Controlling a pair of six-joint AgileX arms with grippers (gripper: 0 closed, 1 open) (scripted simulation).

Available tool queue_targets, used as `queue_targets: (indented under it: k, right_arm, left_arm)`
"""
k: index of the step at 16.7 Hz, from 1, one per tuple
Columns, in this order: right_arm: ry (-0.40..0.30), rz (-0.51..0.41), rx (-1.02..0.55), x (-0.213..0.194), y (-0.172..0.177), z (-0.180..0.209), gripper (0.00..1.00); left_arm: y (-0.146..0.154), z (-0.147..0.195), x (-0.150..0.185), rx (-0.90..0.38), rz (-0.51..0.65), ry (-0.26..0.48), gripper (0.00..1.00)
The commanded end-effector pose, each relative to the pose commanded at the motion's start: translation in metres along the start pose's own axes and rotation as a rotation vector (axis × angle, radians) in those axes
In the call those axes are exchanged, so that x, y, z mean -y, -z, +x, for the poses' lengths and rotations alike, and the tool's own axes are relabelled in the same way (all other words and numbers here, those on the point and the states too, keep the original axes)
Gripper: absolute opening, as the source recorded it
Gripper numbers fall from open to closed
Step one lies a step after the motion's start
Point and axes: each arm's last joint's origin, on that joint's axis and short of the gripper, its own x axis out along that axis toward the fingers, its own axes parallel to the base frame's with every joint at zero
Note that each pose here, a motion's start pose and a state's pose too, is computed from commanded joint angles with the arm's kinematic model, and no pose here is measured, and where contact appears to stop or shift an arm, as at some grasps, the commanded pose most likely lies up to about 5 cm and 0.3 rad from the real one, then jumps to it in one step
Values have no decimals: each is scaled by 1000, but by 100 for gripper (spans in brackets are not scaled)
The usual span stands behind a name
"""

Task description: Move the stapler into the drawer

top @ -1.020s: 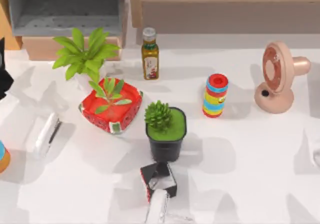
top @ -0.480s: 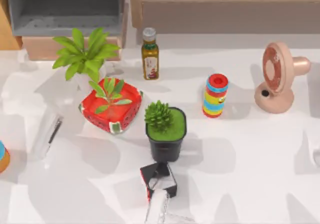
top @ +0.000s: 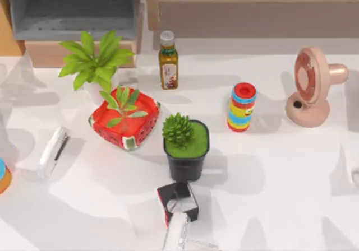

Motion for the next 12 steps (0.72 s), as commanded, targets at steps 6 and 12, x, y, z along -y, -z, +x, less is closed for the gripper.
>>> queue_targets:
  k: [6,12]
  right_arm:
    - [0,0,0,0,0,0,100]
    - [0,0,0,0,0,0,100]
  left_arm:
    - [-1,0,4,1,3,8,100]
    - [2,20,3,-3,6,3,100]
